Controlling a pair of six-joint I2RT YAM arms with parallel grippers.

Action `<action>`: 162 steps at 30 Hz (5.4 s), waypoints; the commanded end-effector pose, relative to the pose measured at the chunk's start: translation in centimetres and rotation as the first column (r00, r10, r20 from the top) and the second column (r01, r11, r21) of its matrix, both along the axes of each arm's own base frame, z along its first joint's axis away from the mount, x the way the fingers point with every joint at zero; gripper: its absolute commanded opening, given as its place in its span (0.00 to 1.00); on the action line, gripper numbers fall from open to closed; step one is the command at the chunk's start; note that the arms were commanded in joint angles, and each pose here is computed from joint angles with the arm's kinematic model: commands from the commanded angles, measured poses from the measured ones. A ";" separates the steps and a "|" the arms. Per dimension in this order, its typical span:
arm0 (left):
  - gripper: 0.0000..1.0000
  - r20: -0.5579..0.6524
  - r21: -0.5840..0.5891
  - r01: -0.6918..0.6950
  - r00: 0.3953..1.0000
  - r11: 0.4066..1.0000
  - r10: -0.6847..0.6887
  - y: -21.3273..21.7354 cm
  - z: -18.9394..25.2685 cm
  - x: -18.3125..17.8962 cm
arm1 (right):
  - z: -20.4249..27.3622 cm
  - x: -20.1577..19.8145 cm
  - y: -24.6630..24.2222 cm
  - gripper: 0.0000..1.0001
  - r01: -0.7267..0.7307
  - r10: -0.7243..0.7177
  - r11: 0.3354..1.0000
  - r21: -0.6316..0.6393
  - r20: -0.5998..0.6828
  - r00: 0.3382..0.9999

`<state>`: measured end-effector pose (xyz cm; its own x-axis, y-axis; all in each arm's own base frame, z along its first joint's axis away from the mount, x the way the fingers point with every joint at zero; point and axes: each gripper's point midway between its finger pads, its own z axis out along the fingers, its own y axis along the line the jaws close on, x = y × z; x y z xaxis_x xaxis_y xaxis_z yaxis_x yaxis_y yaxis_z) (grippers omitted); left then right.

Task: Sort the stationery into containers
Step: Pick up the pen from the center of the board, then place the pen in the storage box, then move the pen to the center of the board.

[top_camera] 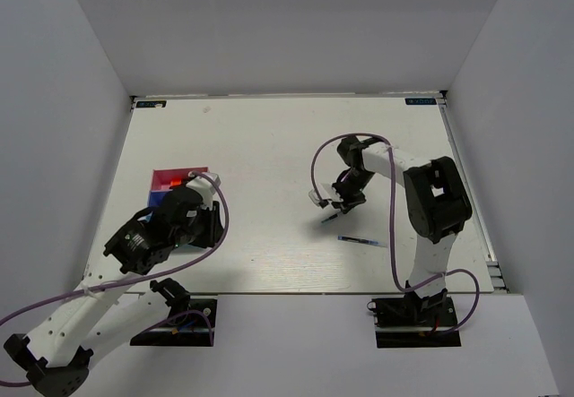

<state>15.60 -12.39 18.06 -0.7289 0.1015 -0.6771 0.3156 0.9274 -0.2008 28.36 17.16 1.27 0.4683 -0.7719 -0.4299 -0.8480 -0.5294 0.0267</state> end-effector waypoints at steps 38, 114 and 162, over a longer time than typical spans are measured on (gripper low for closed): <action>0.36 0.105 -0.072 0.067 0.993 0.995 -0.059 -0.9 5.9 0.2 | 11.3 -0.2 10.5 0.00 0.464 -0.408 0.858 0.221 -0.257 0.876; 1.00 0.171 -0.071 0.701 0.709 0.710 -0.684 -14.1 5.8 0.4 | 17.6 2.2 6.6 0.85 0.958 -0.838 0.278 0.064 -0.470 0.275; 0.60 -0.169 0.337 0.910 0.312 0.243 -0.935 -35.8 -14.9 4.3 | 17.7 -0.6 -12.9 0.16 0.954 -0.745 -0.280 0.103 -0.651 -0.149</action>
<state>18.70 -47.10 2.87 0.0085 0.8955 -0.4450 0.9999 -0.0142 -0.0096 27.97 3.58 18.18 -0.7102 0.1088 -0.6955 -0.3510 0.8017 0.4838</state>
